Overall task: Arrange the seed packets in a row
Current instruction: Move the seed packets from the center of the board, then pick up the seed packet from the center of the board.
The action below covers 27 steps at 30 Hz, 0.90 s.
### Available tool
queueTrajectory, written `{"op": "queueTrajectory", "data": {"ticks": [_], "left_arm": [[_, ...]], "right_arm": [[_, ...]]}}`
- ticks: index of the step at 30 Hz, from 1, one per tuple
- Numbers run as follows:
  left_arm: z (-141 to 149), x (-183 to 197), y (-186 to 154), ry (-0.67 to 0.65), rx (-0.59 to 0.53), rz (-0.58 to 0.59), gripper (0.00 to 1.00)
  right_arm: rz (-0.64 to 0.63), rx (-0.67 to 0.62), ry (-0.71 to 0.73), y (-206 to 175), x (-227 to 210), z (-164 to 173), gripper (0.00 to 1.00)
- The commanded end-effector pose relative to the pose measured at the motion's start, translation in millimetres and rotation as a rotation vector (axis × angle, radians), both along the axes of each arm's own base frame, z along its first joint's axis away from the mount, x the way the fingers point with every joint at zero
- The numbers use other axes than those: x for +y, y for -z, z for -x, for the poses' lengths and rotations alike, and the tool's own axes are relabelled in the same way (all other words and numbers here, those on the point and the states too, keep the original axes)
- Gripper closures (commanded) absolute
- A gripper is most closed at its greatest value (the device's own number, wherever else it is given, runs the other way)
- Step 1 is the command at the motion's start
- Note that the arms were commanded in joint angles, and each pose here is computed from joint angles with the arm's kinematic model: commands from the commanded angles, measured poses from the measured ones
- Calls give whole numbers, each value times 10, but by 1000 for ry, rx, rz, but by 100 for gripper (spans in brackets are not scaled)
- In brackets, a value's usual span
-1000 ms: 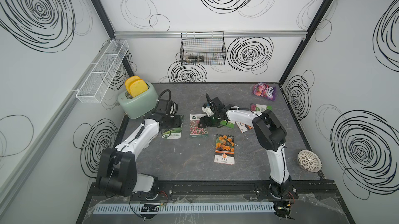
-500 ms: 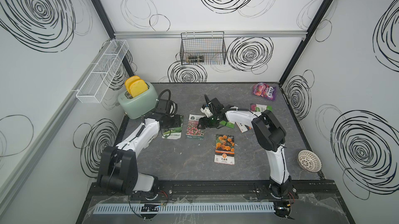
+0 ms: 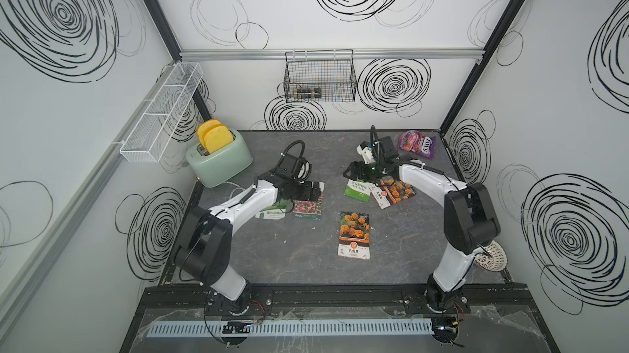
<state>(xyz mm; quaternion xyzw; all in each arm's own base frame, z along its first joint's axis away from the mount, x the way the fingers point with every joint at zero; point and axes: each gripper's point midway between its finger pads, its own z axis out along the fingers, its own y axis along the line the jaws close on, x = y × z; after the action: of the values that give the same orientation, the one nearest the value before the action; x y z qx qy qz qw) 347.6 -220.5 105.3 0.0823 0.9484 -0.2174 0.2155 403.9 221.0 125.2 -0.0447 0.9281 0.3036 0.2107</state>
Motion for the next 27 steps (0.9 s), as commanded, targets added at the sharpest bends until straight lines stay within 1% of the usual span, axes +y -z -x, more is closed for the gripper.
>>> {"op": "queueTrajectory", "data": {"ticks": [1,5,9,12,21,22,27], "left_arm": [[-148,-435,-70,65,-35,97,4],[-264,-771,21,123,-37,141,4],[-377,-971,86,149,-38,200,4],[-447,-1084,136,170,-40,233,4],[-561,-1342,288,225,-34,300,4],[-562,-1362,311,212,-16,312,3],[-561,-1442,419,236,-1,315,2]], "right_arm": [[-11,87,28,214,-176,157,20],[-37,115,50,300,-259,180,21],[-84,137,59,356,-261,168,21],[-105,155,69,424,-259,138,21],[-77,246,108,823,-321,218,23],[-79,255,113,859,-329,231,24],[-78,301,140,997,-377,297,25]]}}
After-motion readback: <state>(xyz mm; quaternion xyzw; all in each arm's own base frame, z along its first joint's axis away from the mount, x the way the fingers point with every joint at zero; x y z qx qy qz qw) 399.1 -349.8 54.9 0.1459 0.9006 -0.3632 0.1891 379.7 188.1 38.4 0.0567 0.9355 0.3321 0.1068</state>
